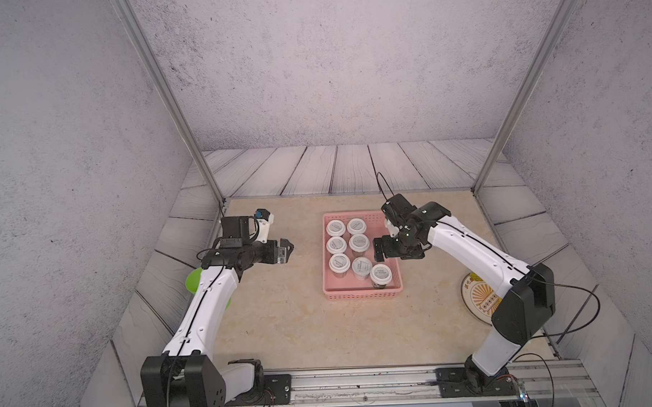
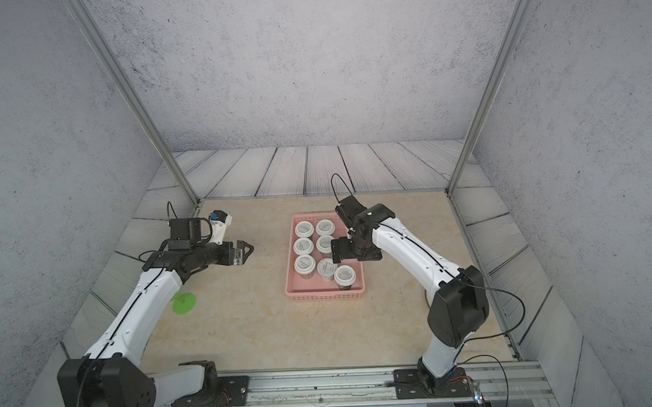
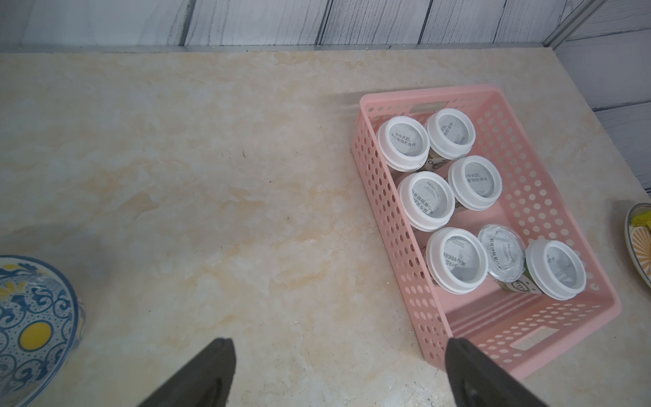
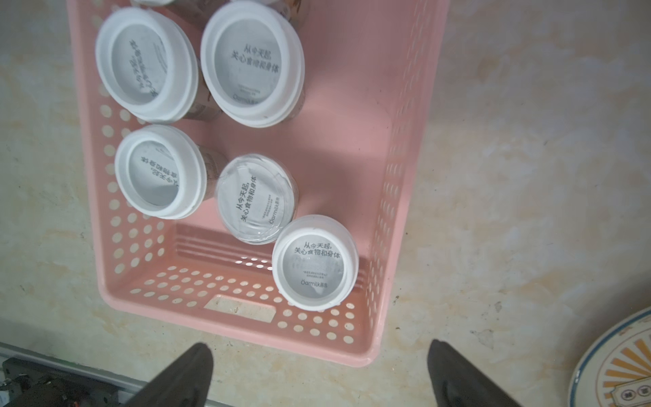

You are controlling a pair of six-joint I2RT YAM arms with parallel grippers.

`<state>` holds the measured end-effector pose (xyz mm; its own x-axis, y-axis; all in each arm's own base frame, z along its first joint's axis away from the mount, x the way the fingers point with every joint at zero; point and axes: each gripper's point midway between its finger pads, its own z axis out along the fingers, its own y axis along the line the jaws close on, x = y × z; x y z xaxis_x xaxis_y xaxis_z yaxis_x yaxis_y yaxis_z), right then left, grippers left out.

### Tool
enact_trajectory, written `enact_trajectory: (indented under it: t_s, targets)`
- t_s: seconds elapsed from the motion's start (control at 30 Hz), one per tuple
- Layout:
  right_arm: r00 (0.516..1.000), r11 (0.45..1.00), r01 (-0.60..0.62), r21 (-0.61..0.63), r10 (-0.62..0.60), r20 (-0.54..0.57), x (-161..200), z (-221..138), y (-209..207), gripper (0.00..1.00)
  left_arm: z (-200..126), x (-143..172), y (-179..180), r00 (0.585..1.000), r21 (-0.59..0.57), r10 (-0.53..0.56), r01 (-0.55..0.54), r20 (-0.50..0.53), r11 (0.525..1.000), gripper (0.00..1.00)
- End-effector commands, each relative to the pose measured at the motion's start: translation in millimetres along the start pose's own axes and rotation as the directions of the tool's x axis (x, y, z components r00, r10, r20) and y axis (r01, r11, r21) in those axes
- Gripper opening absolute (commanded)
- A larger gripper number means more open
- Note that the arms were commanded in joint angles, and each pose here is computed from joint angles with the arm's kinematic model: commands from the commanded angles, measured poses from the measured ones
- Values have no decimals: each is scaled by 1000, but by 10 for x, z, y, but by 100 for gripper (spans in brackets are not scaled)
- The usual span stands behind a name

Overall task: Put the yogurt in the basket
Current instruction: Place the yogurt in the basket, then reset both arms

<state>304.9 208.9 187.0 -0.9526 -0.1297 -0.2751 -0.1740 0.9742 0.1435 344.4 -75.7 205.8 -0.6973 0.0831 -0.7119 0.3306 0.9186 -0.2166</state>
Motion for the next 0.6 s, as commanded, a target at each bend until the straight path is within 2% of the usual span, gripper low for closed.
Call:
enact_trajectory:
  t_s: [0.0,0.3,0.37,0.57]
  targets:
    - [997,995,48,87,-53,55,-70,-182,-149,100,1,-1,136,1000,-63,3,-2,18,998,98]
    - [973,966,59,252,-112,203,-323,-437,-497,100,70,66,328,999,-160,41,-36,27,987,98]
    - [962,957,49,286,-122,245,-372,-486,-602,100,95,38,335,996,-159,80,-72,41,985,98]
    - [908,948,-21,318,-115,403,-507,-639,-875,100,235,-76,415,989,-179,106,-86,105,980,98]
